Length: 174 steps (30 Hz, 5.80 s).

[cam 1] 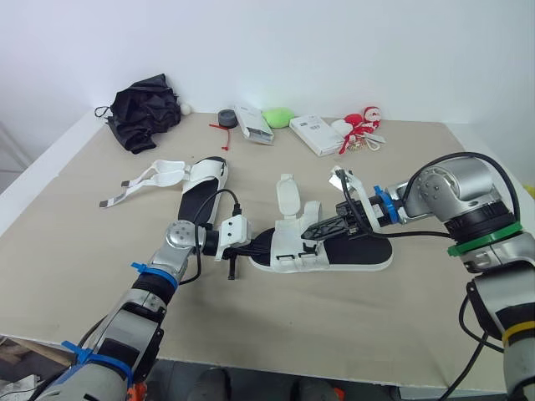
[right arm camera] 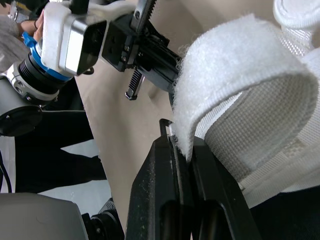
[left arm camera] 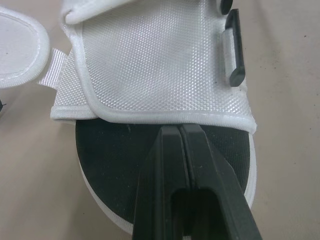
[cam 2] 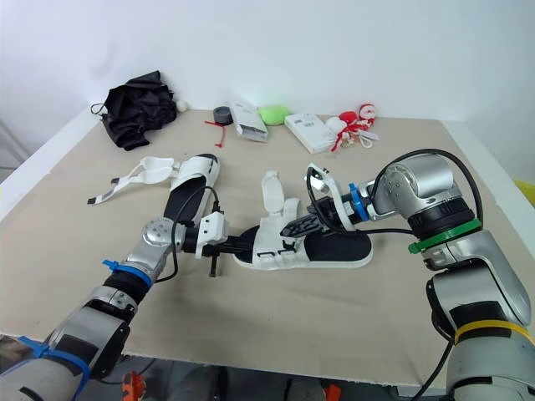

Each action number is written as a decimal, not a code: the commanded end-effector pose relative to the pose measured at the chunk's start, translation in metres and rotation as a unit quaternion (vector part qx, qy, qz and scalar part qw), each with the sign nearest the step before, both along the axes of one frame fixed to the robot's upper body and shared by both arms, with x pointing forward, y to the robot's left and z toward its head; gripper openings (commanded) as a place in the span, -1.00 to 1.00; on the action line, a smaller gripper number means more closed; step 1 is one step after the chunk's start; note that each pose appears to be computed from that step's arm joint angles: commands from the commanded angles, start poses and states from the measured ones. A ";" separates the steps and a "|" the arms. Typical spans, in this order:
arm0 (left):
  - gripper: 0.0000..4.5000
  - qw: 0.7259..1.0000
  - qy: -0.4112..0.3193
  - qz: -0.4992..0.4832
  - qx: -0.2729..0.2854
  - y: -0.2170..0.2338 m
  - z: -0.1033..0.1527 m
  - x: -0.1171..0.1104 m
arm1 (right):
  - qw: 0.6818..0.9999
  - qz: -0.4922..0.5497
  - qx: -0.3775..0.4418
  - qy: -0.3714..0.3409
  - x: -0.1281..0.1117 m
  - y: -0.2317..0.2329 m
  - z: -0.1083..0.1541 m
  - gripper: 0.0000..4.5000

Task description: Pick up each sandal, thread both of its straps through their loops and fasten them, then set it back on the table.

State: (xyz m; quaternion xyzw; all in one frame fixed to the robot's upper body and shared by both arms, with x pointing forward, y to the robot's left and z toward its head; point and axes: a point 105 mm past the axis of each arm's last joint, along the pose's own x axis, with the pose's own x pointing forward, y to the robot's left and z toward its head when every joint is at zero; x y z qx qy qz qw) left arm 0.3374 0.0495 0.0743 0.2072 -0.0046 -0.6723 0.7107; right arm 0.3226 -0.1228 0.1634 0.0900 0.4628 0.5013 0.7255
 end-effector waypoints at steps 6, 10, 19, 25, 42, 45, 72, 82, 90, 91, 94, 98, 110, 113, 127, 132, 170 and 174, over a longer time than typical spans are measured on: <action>-1.00 0.973 0.175 0.018 0.151 0.038 -0.104 -0.047 | 1.000 0.013 -0.023 0.011 -0.004 -0.003 -0.008 -0.98; -1.00 0.973 0.176 0.016 0.151 0.037 -0.104 -0.047 | 0.999 0.014 -0.034 0.011 -0.001 -0.002 -0.012 -0.98; -1.00 0.972 0.178 0.016 0.151 0.037 -0.106 -0.049 | 0.999 0.036 0.011 0.024 0.000 0.010 0.007 -0.98; -1.00 0.972 0.179 0.017 0.152 0.037 -0.107 -0.050 | 0.996 0.049 0.043 0.058 -0.010 0.015 0.018 -0.98; -1.00 0.971 0.182 0.018 0.151 0.039 -0.108 -0.051 | 0.997 0.014 0.047 0.056 0.004 0.012 0.026 -0.98; -1.00 0.971 0.183 0.018 0.150 0.039 -0.109 -0.053 | 0.997 0.019 0.032 0.067 -0.001 0.011 0.013 -0.98; -1.00 0.971 0.185 0.019 0.150 0.039 -0.108 -0.052 | 0.995 -0.004 0.027 0.100 -0.002 0.010 -0.008 -0.98; -1.00 0.971 0.187 0.020 0.149 0.038 -0.111 -0.054 | 0.995 0.003 0.003 0.103 -0.010 0.004 -0.016 -0.98; -1.00 0.971 0.186 0.020 0.148 0.035 -0.110 -0.053 | 0.995 0.085 -0.040 0.014 -0.015 0.001 -0.021 -0.98; -1.00 0.971 0.185 0.020 0.148 0.035 -0.110 -0.053 | 0.994 0.103 -0.038 0.000 -0.017 0.002 -0.019 -0.98; -1.00 0.972 0.184 0.020 0.148 0.035 -0.109 -0.052 | 0.985 0.166 -0.034 -0.045 -0.025 0.008 -0.022 -0.98; -1.00 0.972 0.183 0.022 0.148 0.035 -0.109 -0.050 | 0.982 0.176 -0.022 -0.069 -0.026 0.007 -0.024 -0.74; -1.00 0.972 0.179 0.018 0.152 0.034 -0.105 -0.046 | 0.989 0.085 0.090 -0.086 -0.021 -0.019 0.032 0.14; -1.00 0.972 0.179 0.015 0.154 0.033 -0.105 -0.046 | 0.991 0.062 0.092 -0.081 -0.024 -0.021 0.027 0.14; -1.00 0.973 0.175 0.016 0.152 0.030 -0.104 -0.044 | 0.989 0.086 0.086 -0.086 -0.049 -0.022 0.027 0.14; -1.00 0.973 0.175 0.018 0.153 0.033 -0.104 -0.044 | 0.993 0.060 0.066 -0.077 -0.063 -0.026 0.006 0.14; -1.00 0.974 0.169 0.028 0.149 0.034 -0.102 -0.040 | 0.990 -0.052 0.106 -0.077 -0.058 0.007 -0.019 -0.99; -1.00 0.974 0.169 0.029 0.149 0.034 -0.101 -0.039 | 0.991 0.033 0.113 -0.068 -0.092 0.018 -0.018 -0.99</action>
